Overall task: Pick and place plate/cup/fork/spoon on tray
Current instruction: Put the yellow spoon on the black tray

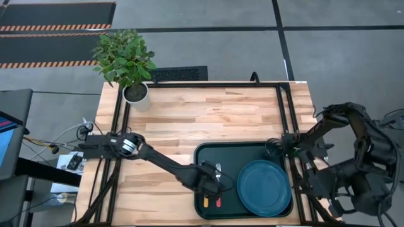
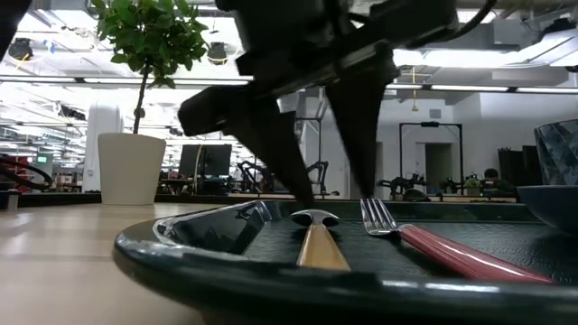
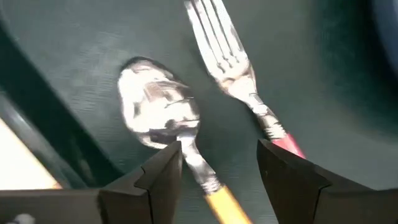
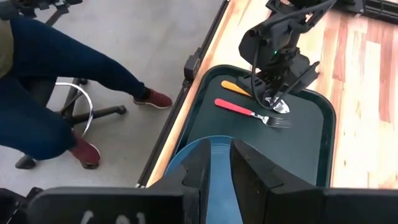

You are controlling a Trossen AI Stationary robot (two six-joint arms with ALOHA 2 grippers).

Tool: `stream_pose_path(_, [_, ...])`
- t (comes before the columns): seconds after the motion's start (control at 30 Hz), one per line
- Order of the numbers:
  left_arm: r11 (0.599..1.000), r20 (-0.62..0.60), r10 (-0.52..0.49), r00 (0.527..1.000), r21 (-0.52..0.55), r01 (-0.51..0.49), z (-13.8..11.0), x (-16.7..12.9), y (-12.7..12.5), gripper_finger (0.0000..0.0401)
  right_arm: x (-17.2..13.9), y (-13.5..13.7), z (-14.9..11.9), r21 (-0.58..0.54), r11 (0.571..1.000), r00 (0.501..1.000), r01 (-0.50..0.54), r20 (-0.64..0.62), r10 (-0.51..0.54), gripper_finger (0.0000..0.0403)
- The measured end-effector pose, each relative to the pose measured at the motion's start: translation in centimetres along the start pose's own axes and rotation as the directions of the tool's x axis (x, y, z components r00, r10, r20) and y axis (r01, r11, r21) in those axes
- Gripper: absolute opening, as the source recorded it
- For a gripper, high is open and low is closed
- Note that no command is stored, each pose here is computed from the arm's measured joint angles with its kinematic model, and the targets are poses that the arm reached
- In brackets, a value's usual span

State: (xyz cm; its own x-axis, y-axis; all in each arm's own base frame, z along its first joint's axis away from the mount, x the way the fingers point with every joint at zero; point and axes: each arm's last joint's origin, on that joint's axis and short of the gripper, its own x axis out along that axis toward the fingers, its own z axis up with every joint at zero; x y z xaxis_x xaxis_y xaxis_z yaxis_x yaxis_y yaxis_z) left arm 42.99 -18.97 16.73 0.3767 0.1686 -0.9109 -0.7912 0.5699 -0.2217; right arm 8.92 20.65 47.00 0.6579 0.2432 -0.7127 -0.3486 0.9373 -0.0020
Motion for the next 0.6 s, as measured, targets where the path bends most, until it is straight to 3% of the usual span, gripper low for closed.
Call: stream_pose_path(0.6, [0.998,-0.007,0.047,0.999,-0.041,-0.047,-0.19,0.20,0.49,0.0192,-0.09,0.04,-0.05,-0.003,1.000,1.000,-0.002,0.003,0.002,0.0087])
